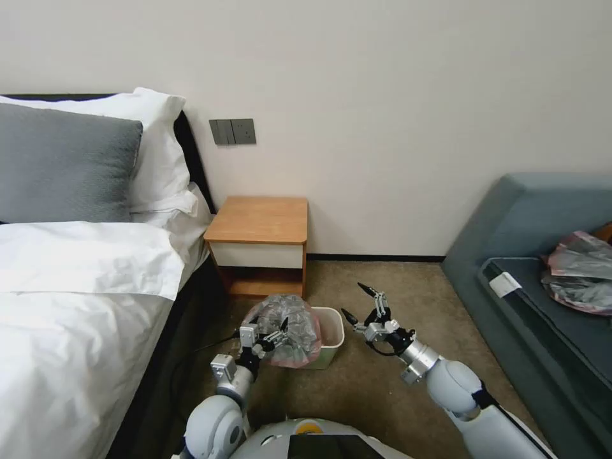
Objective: Pick up the garbage bag from the table and place it over the trash can.
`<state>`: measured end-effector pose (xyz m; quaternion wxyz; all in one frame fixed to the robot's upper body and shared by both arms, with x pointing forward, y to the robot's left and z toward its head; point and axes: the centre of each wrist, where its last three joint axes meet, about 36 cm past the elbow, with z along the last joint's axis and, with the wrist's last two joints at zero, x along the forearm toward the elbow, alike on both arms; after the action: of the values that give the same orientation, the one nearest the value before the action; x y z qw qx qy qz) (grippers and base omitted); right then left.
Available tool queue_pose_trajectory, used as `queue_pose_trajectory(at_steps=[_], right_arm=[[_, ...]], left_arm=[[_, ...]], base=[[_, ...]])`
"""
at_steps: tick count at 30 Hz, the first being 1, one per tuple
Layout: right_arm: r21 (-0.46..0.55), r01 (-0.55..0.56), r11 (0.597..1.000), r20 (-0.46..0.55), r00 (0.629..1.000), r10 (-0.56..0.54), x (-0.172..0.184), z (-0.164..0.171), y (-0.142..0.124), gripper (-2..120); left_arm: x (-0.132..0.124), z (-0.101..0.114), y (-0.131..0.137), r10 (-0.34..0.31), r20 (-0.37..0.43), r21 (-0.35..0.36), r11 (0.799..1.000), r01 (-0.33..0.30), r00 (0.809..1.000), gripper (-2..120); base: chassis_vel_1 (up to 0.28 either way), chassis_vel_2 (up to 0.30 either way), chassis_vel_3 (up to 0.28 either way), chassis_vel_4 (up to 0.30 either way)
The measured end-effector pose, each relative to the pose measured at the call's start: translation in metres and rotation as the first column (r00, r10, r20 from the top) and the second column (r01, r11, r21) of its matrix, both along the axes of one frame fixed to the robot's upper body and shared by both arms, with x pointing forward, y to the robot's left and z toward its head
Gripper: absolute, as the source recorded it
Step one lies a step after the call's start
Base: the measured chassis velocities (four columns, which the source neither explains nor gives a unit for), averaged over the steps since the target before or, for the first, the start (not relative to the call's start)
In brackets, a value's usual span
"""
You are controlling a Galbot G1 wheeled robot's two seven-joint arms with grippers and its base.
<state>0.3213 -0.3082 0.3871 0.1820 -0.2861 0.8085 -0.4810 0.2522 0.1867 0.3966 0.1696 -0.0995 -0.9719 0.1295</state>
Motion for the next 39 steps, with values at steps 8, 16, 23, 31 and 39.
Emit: queue_pose_trajectory(at_steps=[8, 16, 23, 31, 39], right_arm=[[0.021, 0.023, 1.0, 0.032, 0.999, -0.024, 0.002, 0.014, -0.005, 100], [0.07, 0.054, 0.996, 0.049, 0.997, -0.057, -0.009, 0.021, -0.007, 100], [0.108, 0.071, 0.992, 0.065, 0.995, -0.078, -0.013, 0.028, -0.003, 100], [0.126, 0.081, 0.989, 0.061, 0.994, -0.089, -0.015, 0.025, 0.001, 100], [0.126, 0.084, 0.988, 0.056, 0.994, -0.092, -0.017, 0.023, 0.0, 100]], left_arm=[[0.013, -0.016, -0.002, 0.057, -0.041, 0.01, 0.998, -0.056, 0.998, 98], [0.016, -0.029, 0.001, 0.059, -0.072, 0.041, 0.998, -0.056, 0.996, 98], [0.02, -0.034, 0.003, 0.082, -0.075, 0.062, 0.995, -0.078, 0.994, 96], [0.02, -0.039, 0.001, 0.112, -0.09, 0.068, 0.992, -0.106, 0.99, 94], [0.026, -0.03, -0.006, 0.12, -0.163, 0.059, 0.992, -0.111, 0.979, 91]], base=[[0.0, 0.0, 0.0, 0.0], [0.0, 0.0, 0.0, 0.0], [0.0, 0.0, 0.0, 0.0], [0.0, 0.0, 0.0, 0.0], [0.0, 0.0, 0.0, 0.0]])
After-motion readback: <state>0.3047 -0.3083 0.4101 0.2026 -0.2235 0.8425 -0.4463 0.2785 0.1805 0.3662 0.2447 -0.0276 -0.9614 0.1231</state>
